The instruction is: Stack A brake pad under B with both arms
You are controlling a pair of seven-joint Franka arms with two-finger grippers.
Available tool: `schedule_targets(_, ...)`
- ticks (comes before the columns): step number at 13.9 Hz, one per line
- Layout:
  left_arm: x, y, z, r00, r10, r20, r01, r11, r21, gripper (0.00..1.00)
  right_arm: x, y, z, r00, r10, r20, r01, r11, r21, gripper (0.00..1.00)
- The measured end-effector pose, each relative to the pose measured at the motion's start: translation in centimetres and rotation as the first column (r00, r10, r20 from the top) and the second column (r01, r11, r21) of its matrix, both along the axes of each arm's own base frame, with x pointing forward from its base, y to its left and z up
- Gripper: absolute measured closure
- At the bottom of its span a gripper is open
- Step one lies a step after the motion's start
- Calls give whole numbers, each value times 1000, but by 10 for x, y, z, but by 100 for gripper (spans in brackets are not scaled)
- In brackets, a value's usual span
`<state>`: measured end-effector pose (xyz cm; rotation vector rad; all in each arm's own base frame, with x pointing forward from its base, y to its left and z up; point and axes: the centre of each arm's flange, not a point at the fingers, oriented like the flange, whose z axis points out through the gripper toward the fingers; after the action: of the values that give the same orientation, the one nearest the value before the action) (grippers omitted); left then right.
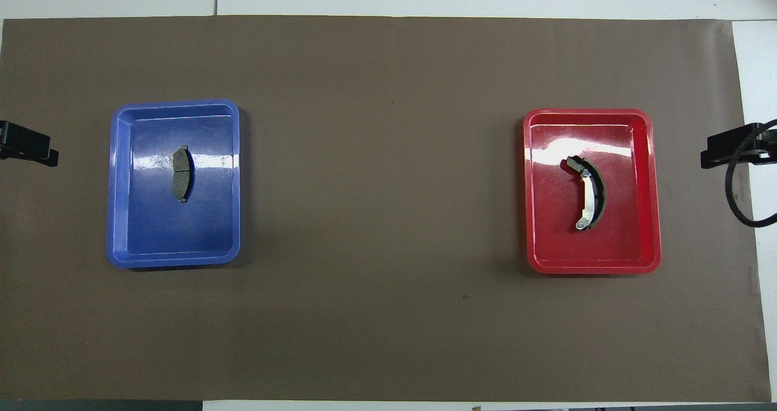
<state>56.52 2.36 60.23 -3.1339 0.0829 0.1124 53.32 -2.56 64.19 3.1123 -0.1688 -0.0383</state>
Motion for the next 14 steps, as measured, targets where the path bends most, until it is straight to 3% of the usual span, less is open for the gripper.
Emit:
schedule_targets(9, 0, -1, 0, 1000, -2, 1, 2, 1000, 0, 1, 0, 0, 0, 1000, 0, 0, 0, 1000, 0, 0)
schedule_targets(14, 8, -16, -26, 996, -29, 85, 29, 1000, 1, 1, 0, 0, 0, 1000, 0, 0, 0, 1000, 0, 0)
